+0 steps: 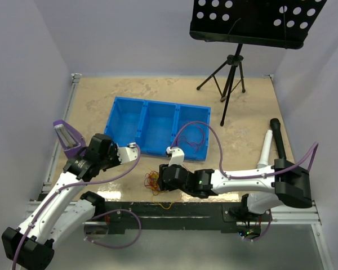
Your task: Untangle the cables
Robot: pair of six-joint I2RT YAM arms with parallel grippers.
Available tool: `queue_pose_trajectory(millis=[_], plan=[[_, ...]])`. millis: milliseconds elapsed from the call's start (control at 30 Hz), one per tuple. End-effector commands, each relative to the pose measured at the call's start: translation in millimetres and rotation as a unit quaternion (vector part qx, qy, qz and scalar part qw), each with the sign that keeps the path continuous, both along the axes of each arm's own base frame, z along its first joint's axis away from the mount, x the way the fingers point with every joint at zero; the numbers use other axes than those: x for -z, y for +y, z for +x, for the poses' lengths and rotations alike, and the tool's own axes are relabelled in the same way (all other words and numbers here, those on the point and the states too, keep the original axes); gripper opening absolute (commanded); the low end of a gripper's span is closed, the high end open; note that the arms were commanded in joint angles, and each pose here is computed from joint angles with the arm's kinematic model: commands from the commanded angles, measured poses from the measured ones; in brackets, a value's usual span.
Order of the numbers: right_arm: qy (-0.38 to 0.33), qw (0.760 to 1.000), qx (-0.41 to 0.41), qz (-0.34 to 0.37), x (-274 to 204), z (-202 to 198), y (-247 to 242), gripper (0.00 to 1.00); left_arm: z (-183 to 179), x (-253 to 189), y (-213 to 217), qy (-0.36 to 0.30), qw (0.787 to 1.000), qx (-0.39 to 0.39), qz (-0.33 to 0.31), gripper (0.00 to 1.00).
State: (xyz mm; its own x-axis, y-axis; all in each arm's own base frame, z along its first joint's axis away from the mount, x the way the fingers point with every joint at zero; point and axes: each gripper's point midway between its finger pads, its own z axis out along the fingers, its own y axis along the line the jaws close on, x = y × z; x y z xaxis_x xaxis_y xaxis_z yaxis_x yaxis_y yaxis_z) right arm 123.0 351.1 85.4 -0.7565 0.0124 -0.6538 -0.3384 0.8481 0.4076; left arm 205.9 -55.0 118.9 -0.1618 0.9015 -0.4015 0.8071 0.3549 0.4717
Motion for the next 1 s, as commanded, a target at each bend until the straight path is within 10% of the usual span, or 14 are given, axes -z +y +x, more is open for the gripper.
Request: queue_pose_trajectory(millis=[0,467,733,967], plan=[[0.025,0.999,0.010,0.018,-14,-7,-7,0.50,1,1,-4,0.000,1.000,0.001,-0.012,0.00],[0.046,0.997,0.027,0.058,2,27,-1,0.51,-1,0,-3,-0.003,1.000,0.002,-0.013,0.00],[0.041,0.996,0.030,0.077,-3,38,8,0.33,-1,0,-3,-0.004,1.000,0.002,-0.013,0.00],[0.061,0.996,0.025,0.059,8,28,-5,0.57,-2,1,-3,-0.001,1.000,0.006,-0.012,0.00]])
